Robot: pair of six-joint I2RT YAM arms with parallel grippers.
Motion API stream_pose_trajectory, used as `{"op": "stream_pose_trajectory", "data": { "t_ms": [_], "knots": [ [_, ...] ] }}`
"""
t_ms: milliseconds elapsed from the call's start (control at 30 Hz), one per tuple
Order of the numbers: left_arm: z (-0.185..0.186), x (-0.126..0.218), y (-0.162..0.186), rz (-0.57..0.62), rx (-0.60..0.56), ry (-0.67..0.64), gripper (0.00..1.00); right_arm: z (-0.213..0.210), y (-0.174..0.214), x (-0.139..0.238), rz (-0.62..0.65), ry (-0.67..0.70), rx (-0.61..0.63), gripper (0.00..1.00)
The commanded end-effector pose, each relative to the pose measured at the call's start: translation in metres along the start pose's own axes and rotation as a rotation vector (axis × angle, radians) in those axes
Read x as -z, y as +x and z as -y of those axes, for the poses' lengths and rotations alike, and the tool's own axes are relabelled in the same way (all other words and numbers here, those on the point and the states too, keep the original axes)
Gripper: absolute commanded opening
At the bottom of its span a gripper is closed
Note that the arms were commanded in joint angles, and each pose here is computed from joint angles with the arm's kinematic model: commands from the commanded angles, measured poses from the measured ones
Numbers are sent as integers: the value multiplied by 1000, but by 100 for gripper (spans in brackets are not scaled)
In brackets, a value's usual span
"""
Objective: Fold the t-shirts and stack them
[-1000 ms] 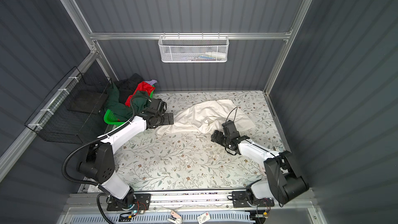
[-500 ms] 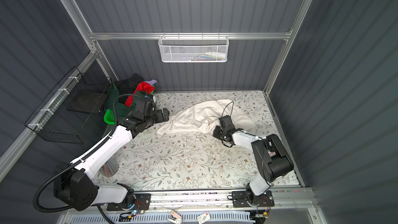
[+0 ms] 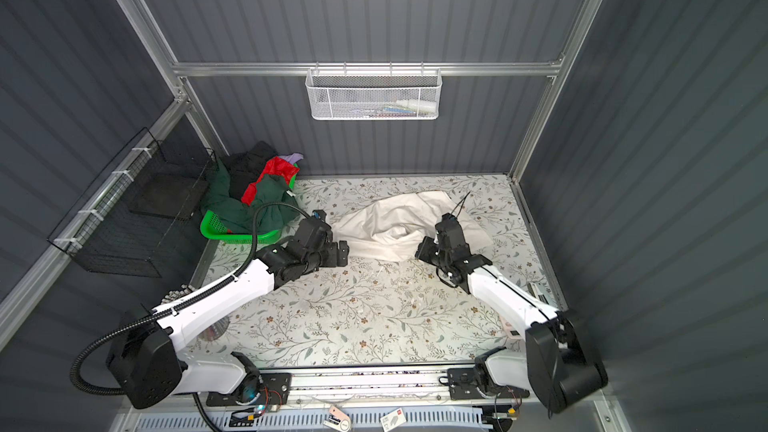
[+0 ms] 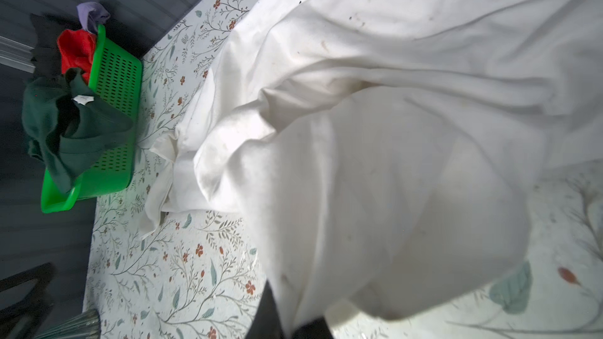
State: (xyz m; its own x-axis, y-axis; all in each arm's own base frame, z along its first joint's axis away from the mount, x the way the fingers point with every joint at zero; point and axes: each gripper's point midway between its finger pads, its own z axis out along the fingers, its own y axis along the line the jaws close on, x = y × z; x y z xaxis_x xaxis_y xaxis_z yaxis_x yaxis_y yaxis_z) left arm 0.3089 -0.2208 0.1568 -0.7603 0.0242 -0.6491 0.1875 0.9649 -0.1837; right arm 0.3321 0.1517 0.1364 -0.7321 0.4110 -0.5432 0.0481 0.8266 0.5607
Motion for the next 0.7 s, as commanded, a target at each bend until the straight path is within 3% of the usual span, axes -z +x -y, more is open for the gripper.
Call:
{"op": "stream_pose_trajectory", "data": {
  "t_ms": [0,167,333,667],
  "knots": [
    [21,-3,7,-18,24,54,97,6,11,16,-11,-1,-45,0],
    [43,0,19,-26,50,132,96,0,16,40,26,-86,-119,0],
    [68,-9,38,-61,61,192,93,-10,9,57,61,-130,-113,0],
    [122,-39,73,-124,58,325,93,-48,-5,57,-33,-202,-69,0]
  ]
}}
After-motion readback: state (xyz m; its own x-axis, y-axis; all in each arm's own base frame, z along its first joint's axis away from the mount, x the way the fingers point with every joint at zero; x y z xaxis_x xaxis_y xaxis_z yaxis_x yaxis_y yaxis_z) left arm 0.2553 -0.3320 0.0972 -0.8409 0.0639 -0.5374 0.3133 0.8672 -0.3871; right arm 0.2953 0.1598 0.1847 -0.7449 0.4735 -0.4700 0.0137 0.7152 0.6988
